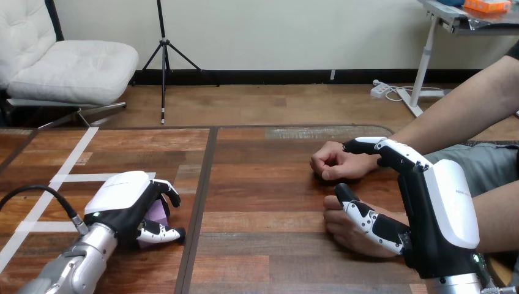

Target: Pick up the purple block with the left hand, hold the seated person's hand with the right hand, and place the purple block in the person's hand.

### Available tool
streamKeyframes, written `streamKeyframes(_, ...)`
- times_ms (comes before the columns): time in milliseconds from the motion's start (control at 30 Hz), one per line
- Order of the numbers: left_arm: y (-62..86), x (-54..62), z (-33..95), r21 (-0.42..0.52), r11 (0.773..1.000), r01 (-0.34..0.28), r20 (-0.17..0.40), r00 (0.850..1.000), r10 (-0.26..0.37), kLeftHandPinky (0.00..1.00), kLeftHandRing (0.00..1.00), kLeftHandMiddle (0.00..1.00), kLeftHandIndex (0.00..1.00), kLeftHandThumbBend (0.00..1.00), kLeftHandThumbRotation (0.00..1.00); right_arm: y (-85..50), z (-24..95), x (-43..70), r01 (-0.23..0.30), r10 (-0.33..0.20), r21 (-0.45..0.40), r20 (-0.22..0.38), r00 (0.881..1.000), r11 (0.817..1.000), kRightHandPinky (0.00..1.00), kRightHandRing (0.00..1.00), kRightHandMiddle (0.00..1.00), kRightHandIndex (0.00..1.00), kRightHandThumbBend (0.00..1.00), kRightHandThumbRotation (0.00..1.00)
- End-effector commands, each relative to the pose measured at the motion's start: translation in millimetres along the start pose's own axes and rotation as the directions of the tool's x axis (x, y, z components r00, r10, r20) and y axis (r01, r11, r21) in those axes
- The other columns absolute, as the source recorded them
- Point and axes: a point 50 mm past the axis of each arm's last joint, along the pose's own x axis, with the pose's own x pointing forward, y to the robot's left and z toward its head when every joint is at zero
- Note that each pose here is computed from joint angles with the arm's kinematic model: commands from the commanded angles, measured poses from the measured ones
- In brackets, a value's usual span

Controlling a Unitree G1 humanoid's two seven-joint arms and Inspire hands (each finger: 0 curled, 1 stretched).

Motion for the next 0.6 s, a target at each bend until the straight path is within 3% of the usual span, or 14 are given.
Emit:
streamKeyframes(0,2.0,8.1,8.8,0.006,1.000,0.001,0.022,1.000,-0.001,0.41,0.49,0.57,0.60,0.59,0.20,-14.3,9.6,12.5,0.053,-0.051,-0.015,0.070,0.996,0.999,0.64,0.72,0.70,0.66,0.47,0.00)
streamKeyframes(567,0.2,8.8,8.5,-0.002,1.000,0.014,0.008,1.000,-0.014,0.41,0.48,0.54,0.54,0.59,0.17,-14.9,9.5,13.1,0.042,-0.040,-0.024,0.074,0.996,0.999,0.64,0.73,0.69,0.66,0.46,0.00)
